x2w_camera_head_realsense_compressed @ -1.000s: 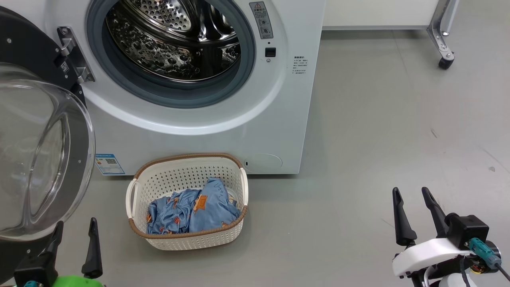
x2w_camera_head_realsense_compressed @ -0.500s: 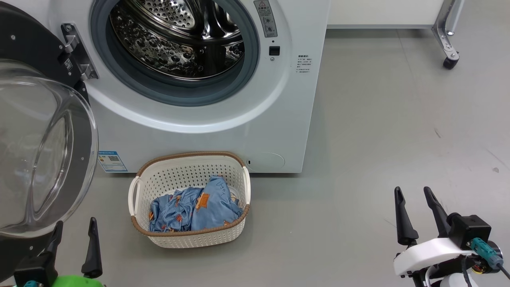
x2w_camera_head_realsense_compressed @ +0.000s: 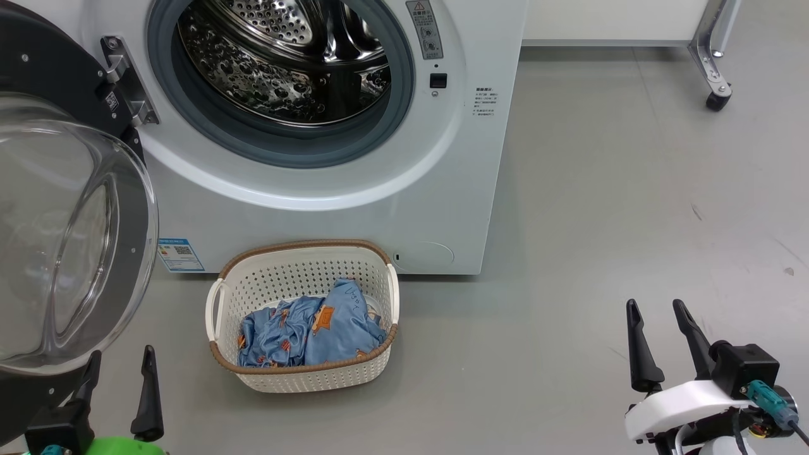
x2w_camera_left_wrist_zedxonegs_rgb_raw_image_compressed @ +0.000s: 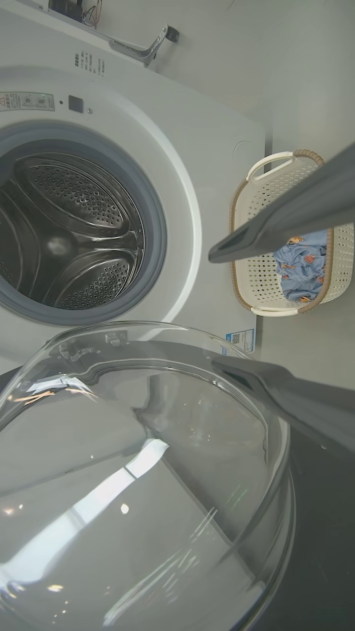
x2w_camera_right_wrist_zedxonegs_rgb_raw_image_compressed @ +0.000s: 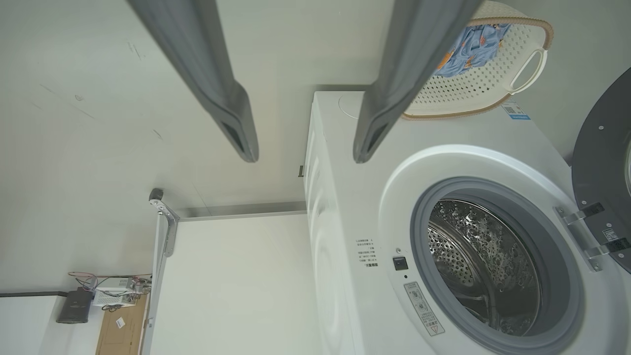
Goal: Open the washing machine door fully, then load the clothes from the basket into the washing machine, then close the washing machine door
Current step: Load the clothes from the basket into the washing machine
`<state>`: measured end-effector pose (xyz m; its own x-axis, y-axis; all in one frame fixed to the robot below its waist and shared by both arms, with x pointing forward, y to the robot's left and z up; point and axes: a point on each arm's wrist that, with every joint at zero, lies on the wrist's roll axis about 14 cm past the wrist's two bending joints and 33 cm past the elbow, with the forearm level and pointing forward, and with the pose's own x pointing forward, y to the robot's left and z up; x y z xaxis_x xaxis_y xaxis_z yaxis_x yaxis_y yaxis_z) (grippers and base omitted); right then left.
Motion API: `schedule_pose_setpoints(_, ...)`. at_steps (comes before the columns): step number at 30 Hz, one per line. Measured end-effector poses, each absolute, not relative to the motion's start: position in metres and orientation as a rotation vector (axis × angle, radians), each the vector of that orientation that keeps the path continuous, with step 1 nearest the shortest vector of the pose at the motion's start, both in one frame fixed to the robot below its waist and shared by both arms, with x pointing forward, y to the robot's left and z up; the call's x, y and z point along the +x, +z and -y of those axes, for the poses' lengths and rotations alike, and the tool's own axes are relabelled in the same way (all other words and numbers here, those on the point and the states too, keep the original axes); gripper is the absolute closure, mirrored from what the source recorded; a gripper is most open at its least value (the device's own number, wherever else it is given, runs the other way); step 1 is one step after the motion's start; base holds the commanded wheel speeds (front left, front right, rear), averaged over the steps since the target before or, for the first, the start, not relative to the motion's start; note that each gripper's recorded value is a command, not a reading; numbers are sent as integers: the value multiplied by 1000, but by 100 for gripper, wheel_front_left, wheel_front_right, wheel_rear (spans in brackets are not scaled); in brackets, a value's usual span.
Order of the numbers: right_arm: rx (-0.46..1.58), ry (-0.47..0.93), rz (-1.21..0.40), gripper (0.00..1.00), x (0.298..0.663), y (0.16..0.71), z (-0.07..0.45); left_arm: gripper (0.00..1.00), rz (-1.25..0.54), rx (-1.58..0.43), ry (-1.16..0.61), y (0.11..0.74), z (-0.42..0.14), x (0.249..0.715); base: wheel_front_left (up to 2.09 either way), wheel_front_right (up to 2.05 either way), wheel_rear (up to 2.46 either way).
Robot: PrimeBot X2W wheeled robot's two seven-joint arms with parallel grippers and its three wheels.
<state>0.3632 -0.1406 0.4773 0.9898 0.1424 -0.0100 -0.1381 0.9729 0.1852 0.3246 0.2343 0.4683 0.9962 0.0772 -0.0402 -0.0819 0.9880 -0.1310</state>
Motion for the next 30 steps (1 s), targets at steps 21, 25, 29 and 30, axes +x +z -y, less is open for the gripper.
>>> schedule_pose_setpoints(21, 188, 147, -32, 0, 362, 475, 138, 0, -32, -149, 110, 468, -239, 321, 61, -61, 0)
schedule_pose_setpoints(25, 188, 149, -31, 0, 362, 475, 138, 0, -21, -154, 124, 471, -243, 321, 109, -109, 0)
schedule_pose_setpoints(29, 190, 150, -30, 0, 363, 476, 138, 0, -17, -154, 128, 472, -244, 320, 95, -95, 0)
schedule_pose_setpoints(30, 189, 151, -29, 0, 363, 476, 137, 0, -17, -154, 130, 472, -244, 320, 85, -85, 0)
